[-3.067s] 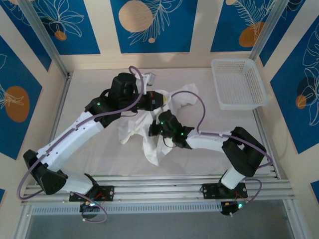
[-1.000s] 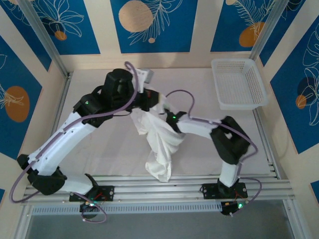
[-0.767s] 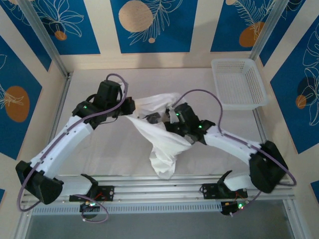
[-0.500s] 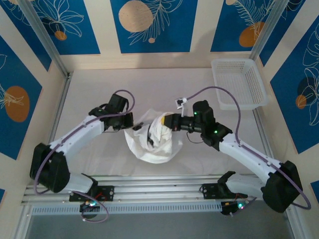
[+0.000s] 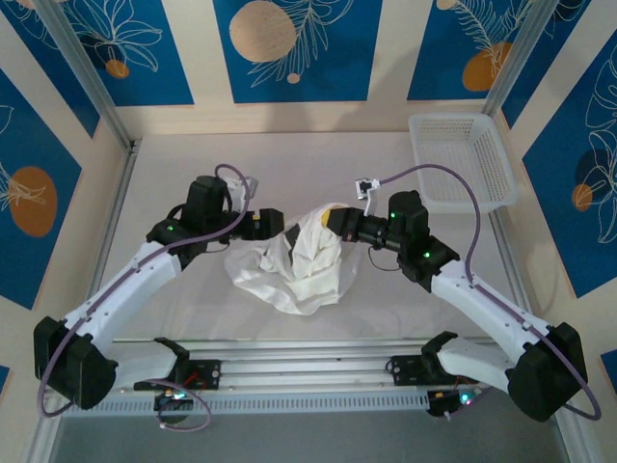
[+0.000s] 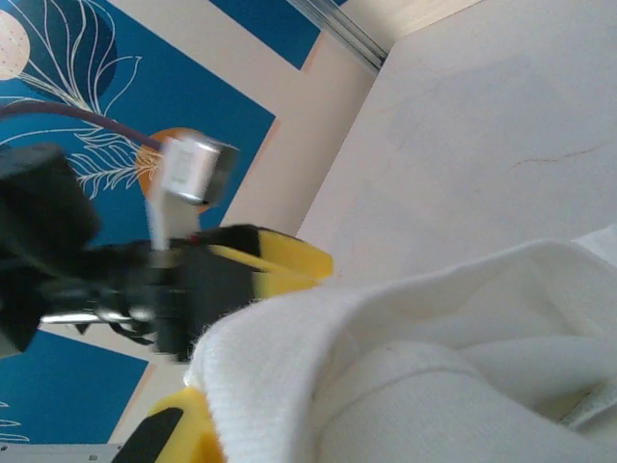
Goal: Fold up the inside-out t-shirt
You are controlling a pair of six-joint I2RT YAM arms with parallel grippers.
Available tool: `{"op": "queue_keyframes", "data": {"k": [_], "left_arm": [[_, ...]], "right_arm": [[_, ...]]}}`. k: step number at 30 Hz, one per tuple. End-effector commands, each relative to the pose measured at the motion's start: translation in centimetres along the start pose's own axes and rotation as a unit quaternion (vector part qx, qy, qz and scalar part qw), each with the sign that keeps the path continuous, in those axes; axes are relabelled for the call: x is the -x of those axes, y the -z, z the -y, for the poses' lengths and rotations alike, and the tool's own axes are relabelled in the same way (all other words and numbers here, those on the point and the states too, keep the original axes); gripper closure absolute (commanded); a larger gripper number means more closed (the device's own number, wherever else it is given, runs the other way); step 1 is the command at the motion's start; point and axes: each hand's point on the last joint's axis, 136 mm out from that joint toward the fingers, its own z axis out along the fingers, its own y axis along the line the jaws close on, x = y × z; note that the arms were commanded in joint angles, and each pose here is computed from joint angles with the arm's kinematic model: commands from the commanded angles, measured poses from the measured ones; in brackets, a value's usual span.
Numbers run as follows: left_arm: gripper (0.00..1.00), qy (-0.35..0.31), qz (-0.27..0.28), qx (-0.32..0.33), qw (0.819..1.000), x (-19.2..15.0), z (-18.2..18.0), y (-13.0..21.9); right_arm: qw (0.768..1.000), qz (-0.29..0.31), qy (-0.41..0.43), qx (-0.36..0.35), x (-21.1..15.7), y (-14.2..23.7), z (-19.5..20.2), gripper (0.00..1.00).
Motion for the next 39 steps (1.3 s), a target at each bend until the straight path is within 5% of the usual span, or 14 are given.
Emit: {"op": "queue_keyframes", "data": {"k": [1, 6, 8, 9, 11, 15, 17, 20, 25, 28, 33, 35, 38, 39], "left_arm": [[0.14, -0.092, -0.051, -0.112, 0.988, -2.0, 5.5, -0.7], [0.12, -0.112, -0.075, -0.107, 0.985, -2.5, 5.5, -3.3], [0.22, -0.109, -0.079, -0.120, 0.984, -2.3, 6.0, -4.2], [0.38, -0.110, -0.077, -0.129, 0.983, -2.0, 6.4, -4.2], [1.00, -0.112, -0.061, -0.143, 0.981, -1.2, 7.4, -3.7], [1.00, -0.057, 0.010, -0.151, 0.987, 3.3, 8.5, -0.3], [1.00, -0.006, 0.043, -0.178, 0.983, 5.8, 9.8, 1.9], [1.00, 0.004, 0.059, -0.214, 0.975, 7.3, 11.9, 3.8], [1.00, -0.002, 0.058, -0.208, 0.976, 7.8, 12.4, 4.4], [1.00, -0.002, 0.062, -0.224, 0.973, 8.2, 13.1, 4.7], [1.00, -0.006, 0.076, -0.233, 0.969, 9.2, 14.3, 6.0], [1.00, -0.012, 0.089, -0.237, 0.967, 10.2, 15.1, 6.8], [1.00, -0.041, 0.120, -0.183, 0.975, 12.2, 14.8, 8.6], [1.00, -0.049, 0.132, -0.148, 0.979, 13.3, 14.2, 9.5]], "right_arm": [[1.000, 0.009, -0.004, 0.015, 1.3, -0.1, -1.3, 1.00], [1.000, -0.005, -0.007, 0.020, 1.3, -0.5, -2.0, 1.00], [1.000, -0.007, -0.007, 0.014, 1.3, -0.5, -1.9, 1.00], [1.000, -0.006, -0.009, 0.006, 1.3, -0.4, -1.7, 1.00], [0.999, -0.002, -0.026, -0.040, 1.3, -0.2, 0.2, 1.00], [0.975, -0.015, -0.062, -0.215, -0.6, 2.2, 8.6, 0.89], [0.968, -0.044, -0.046, -0.241, -2.1, 3.1, 10.9, 0.80], [0.982, -0.080, -0.007, -0.171, -3.2, 2.7, 8.0, 0.71], [0.995, -0.011, 0.095, -0.026, -2.5, 2.7, 1.2, 0.43], [0.995, 0.019, 0.095, -0.006, -2.0, 2.4, 0.7, 0.22], [0.994, -0.008, 0.104, -0.016, -2.2, -0.7, 0.9, 0.16], [0.992, -0.011, 0.113, -0.061, -2.3, -1.9, 2.5, 0.22], [0.990, -0.002, 0.107, -0.097, -0.4, -1.7, 3.3, 0.98], [0.991, 0.010, 0.103, -0.089, 1.0, -0.7, 2.0, 1.00]]}}
